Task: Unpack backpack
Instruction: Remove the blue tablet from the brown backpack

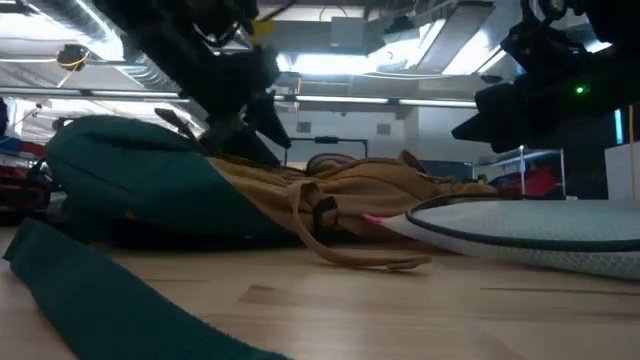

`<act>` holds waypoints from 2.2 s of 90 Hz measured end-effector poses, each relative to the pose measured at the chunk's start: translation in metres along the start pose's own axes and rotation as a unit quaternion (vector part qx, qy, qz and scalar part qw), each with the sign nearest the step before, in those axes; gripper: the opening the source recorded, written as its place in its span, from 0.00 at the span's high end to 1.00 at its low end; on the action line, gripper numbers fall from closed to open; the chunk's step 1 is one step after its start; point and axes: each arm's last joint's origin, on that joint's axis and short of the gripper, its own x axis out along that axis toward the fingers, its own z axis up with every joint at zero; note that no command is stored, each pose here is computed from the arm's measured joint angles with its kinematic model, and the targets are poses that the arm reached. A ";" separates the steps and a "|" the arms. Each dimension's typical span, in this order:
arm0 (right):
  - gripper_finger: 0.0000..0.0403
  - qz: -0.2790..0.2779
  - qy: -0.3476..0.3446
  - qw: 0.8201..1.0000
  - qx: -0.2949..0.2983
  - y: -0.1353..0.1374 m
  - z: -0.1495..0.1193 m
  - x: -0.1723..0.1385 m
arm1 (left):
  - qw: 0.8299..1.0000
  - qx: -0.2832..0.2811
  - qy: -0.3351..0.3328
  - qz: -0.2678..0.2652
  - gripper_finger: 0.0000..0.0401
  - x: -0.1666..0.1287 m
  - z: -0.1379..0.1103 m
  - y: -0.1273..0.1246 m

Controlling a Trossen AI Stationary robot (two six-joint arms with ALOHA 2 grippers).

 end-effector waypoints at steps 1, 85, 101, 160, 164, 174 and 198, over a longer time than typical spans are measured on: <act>0.62 0.000 0.000 1.000 0.000 0.000 0.000 0.000 | 1.000 0.002 0.000 0.001 0.46 0.001 0.000 0.001; 0.62 0.017 0.029 0.999 -0.006 0.005 -0.010 0.008 | 0.997 -0.021 -0.023 0.066 0.35 0.007 0.019 0.047; 0.62 -0.003 0.020 1.000 -0.014 0.005 -0.012 0.009 | 0.997 -0.027 -0.051 0.048 0.35 0.007 0.021 0.047; 0.62 0.009 0.027 1.000 -0.013 0.006 -0.012 0.009 | 0.997 -0.056 -0.044 0.036 0.35 0.007 0.019 0.045; 0.62 0.009 0.027 1.000 -0.013 0.006 -0.012 0.009 | 0.994 -0.084 -0.056 0.033 0.35 0.007 0.020 0.046; 0.62 0.010 0.026 1.000 -0.010 0.006 -0.012 0.009 | 0.987 -0.146 -0.066 0.013 0.35 0.008 0.020 0.045; 0.62 0.010 0.023 1.000 0.000 0.007 -0.010 0.009 | 0.988 -0.117 -0.025 -0.093 0.35 0.013 0.009 0.025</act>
